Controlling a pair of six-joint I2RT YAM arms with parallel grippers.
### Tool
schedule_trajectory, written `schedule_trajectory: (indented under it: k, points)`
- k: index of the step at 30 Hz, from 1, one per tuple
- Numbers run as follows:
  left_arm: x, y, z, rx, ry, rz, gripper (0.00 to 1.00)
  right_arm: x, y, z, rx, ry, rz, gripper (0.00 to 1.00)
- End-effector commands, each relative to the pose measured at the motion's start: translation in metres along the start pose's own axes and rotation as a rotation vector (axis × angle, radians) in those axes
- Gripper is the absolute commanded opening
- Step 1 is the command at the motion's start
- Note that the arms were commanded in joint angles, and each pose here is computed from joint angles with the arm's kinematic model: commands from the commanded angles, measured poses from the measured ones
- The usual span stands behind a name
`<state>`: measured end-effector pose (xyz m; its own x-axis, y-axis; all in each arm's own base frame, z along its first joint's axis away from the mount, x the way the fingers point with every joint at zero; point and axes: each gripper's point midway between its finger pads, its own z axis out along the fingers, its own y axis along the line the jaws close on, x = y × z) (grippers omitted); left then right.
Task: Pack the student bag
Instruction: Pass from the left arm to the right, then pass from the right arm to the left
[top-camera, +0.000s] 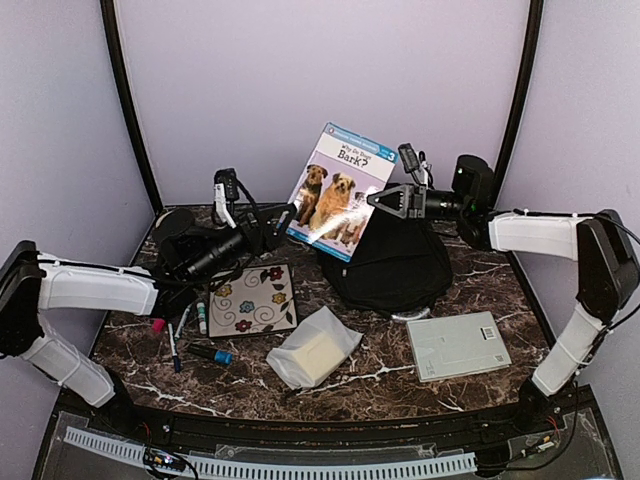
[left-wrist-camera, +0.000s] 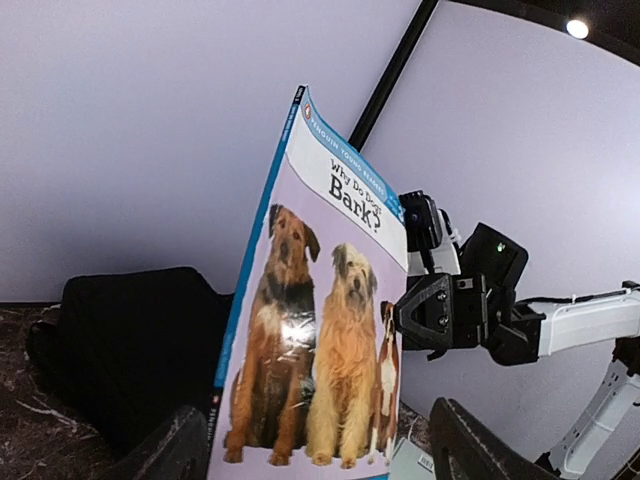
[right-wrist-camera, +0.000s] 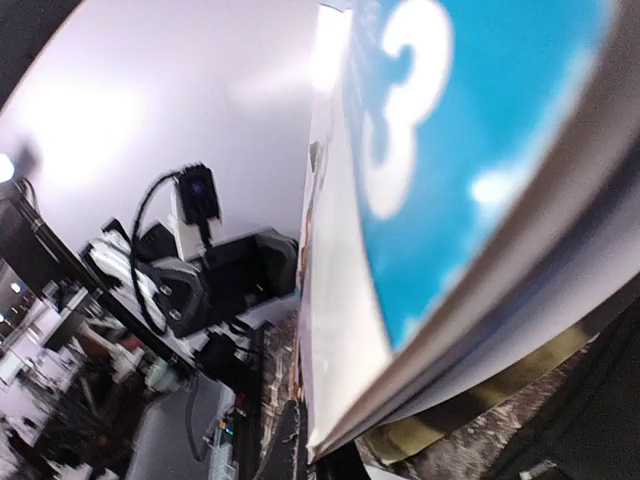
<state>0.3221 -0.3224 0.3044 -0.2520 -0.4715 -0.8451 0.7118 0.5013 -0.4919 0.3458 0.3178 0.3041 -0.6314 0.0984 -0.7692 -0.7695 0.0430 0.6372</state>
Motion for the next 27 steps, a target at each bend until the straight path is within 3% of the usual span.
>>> schedule_trajectory:
  k: [1, 9, 20, 27]
  points:
    - [0.030, 0.011, -0.020, -0.071, 0.256, 0.214, 0.80, 0.056, -0.020, -0.019, 0.147, 0.212, -0.279, 0.00]
    - [0.059, 0.032, -0.039, -0.077, 0.395, 0.155, 0.85, 0.106, 0.001, -0.044, 0.124, 0.375, -0.381, 0.00]
    - [0.100, -0.002, -0.021, 0.300, 0.474, -0.038, 0.79, 0.139, 0.029, -0.044, 0.023, 0.521, -0.346, 0.00]
    - [0.110, -0.013, -0.010, 0.419, 0.475, -0.080, 0.77, 0.141, 0.033, -0.037, 0.003, 0.538, -0.346, 0.00]
